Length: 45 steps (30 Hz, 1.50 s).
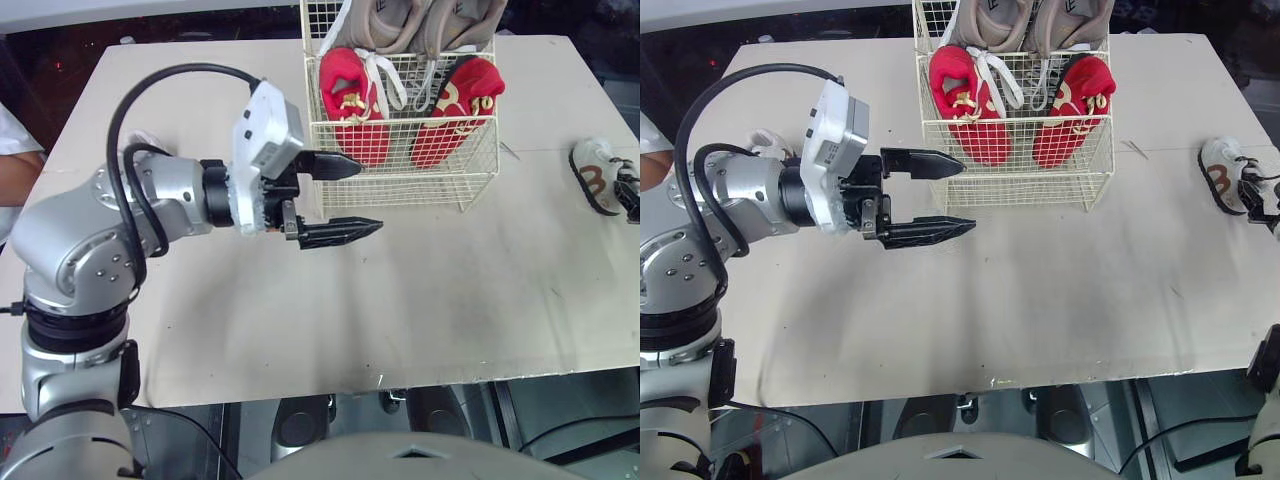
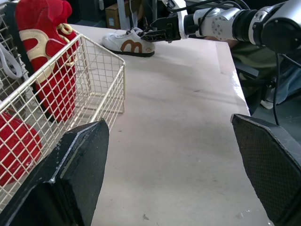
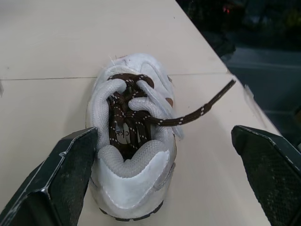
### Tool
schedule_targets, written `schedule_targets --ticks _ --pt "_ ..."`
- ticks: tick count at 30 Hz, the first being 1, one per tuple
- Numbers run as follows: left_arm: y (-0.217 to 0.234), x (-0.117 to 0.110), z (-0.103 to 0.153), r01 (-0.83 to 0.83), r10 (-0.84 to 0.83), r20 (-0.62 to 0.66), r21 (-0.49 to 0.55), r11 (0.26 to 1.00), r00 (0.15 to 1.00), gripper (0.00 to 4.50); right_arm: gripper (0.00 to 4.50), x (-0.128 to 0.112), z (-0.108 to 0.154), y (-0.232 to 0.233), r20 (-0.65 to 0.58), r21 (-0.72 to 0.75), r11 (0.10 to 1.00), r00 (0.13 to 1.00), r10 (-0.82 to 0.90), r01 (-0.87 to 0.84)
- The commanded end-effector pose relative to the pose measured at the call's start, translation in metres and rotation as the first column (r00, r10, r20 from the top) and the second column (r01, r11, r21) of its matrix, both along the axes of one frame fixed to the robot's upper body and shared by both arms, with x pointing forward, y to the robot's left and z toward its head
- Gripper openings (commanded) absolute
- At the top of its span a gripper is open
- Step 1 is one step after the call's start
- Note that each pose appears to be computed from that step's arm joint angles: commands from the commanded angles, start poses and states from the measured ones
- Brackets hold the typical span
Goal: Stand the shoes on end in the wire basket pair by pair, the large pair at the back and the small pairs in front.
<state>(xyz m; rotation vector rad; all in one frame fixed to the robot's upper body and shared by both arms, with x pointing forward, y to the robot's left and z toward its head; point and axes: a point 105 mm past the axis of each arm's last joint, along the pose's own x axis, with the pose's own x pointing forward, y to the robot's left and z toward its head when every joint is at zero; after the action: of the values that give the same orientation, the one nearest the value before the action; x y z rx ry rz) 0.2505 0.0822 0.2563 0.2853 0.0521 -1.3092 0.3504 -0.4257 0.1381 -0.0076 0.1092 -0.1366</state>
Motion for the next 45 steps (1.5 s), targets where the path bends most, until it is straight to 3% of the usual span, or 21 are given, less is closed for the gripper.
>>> schedule_targets --ticks 1,2,5,11,13,16,22,26,30,32,36,40,42,45 --pt "0.001 -0.006 0.010 0.000 0.000 0.046 -0.008 1.000 0.999 4.50 4.47 0.004 0.007 0.002 -0.001 0.065 0.998 1.000 0.019 -0.019" --pt "0.001 -0.006 0.010 -0.001 0.002 0.045 -0.008 1.000 0.999 4.50 4.47 0.005 0.006 0.004 -0.009 0.074 0.997 1.000 0.029 -0.028" --pt "0.002 -0.006 0.010 -0.004 0.004 0.043 -0.008 1.000 0.999 4.50 3.73 0.007 0.006 0.007 -0.012 0.071 0.997 0.999 0.044 -0.043" --pt "0.000 -0.005 0.011 -0.002 0.003 0.043 -0.020 1.000 0.999 4.50 0.75 0.006 0.004 0.009 -0.014 0.057 0.996 0.998 0.068 -0.067" --pt "0.000 -0.005 0.010 0.001 -0.001 0.042 -0.017 1.000 0.999 4.50 0.05 0.005 0.006 0.007 -0.004 0.046 0.997 0.998 0.066 -0.066" --pt "0.001 -0.004 0.010 0.003 -0.002 0.041 -0.015 1.000 0.999 4.50 0.02 0.003 0.016 0.004 0.036 0.008 0.998 0.997 0.061 -0.061" --pt "0.002 -0.003 0.011 0.010 -0.009 0.038 -0.012 1.000 0.999 4.50 0.02 0.001 0.059 0.002 0.217 -0.072 0.995 0.973 0.078 -0.064" --pt "0.006 -0.001 0.010 0.014 -0.014 0.042 0.000 1.000 0.999 4.50 0.02 -0.003 0.114 0.027 0.412 -0.147 0.975 0.886 0.215 -0.168" --pt "0.008 0.001 0.011 0.013 -0.013 0.046 0.010 1.000 0.999 4.50 0.02 -0.015 0.153 0.070 0.511 -0.244 0.928 0.777 0.369 -0.280" --pt "0.014 0.004 0.013 -0.002 0.001 0.051 0.017 1.000 0.999 4.50 0.02 -0.028 0.173 0.120 0.480 -0.399 0.823 0.674 0.562 -0.403" --pt "0.023 0.008 0.013 -0.027 0.025 0.056 0.033 0.999 0.998 4.50 0.02 -0.048 0.178 0.170 0.365 -0.519 0.669 0.571 0.736 -0.531" --pt "0.037 0.013 0.011 -0.058 0.055 0.060 0.060 0.997 0.997 4.50 0.02 -0.077 0.174 0.217 0.081 -0.723 0.320 0.385 0.919 -0.613" --pt "0.040 0.014 0.012 -0.060 0.056 0.062 0.064 0.996 0.996 4.50 0.02 -0.083 0.176 0.227 0.007 -0.774 0.223 0.344 0.939 -0.593" --pt "0.045 0.013 0.015 -0.055 0.051 0.062 0.062 0.997 0.997 4.50 0.02 -0.095 0.166 0.246 -0.229 -0.866 -0.074 0.261 0.938 -0.494"
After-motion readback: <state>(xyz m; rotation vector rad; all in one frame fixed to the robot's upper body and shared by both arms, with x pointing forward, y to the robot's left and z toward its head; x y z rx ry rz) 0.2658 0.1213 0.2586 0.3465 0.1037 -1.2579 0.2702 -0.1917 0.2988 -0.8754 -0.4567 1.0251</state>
